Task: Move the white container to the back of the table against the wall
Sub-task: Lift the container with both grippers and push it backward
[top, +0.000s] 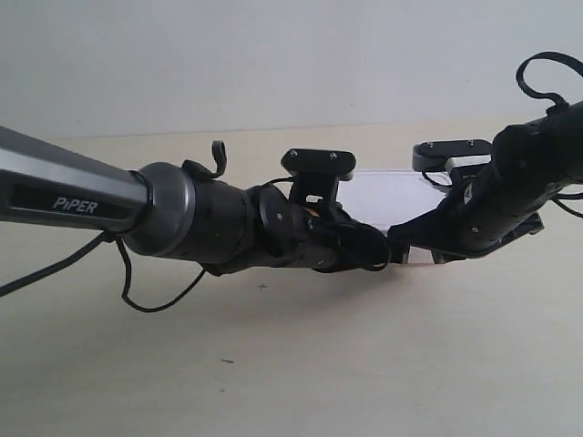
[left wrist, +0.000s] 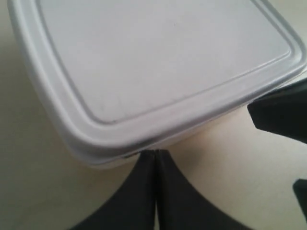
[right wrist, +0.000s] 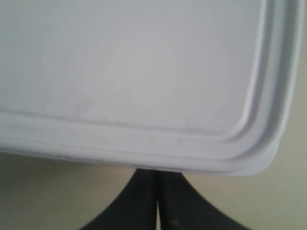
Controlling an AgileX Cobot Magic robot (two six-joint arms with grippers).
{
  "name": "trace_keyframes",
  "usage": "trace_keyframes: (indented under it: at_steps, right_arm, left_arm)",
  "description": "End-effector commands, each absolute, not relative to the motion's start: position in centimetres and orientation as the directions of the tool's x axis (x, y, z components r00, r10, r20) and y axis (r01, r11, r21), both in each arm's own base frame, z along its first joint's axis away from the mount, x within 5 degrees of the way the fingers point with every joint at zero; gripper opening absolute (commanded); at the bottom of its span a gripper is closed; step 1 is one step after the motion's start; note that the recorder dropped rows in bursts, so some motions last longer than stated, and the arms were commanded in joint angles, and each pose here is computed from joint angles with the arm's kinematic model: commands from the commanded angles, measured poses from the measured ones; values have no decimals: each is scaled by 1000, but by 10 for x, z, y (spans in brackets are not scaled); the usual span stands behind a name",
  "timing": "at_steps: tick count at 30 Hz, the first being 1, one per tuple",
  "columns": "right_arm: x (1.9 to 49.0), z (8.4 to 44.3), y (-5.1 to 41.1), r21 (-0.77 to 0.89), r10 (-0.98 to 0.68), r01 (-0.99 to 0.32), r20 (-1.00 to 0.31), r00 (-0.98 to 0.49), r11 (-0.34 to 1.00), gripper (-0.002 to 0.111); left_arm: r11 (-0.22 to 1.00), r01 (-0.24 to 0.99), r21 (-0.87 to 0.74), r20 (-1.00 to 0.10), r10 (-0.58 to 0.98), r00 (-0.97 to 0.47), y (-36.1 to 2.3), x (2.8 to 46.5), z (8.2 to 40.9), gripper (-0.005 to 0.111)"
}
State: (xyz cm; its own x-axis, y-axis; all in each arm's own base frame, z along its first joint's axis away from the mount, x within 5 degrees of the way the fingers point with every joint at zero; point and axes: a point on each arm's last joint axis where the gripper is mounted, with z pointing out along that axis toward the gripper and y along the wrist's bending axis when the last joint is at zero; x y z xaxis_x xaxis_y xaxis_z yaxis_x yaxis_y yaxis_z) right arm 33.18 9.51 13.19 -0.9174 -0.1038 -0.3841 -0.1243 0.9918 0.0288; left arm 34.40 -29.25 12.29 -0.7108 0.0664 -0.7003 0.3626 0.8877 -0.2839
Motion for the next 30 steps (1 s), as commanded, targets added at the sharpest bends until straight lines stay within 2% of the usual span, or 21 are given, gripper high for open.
trace_keyframes:
  at_steps: [1, 12, 22, 30]
  right_arm:
    - [342, 132, 96, 19, -116, -134, -395, -911, 991, 0]
    - [357, 132, 97, 20, -115, -136, -425, -898, 990, 0]
    - [371, 138, 68, 0, -91, -102, -443, -892, 995, 0]
    - [378, 120, 67, -2, -104, -116, -447, -888, 993, 0]
  left_arm:
    - [889, 369, -271, -713, 72, -697, -290, 348, 126, 0]
    - [892, 371, -258, -713, 83, -696, -296, 361, 109, 0]
    - [894, 367, -256, -739, 64, -671, -303, 374, 108, 0]
    - [892, 360, -272, -737, 47, -674, -303, 393, 102, 0]
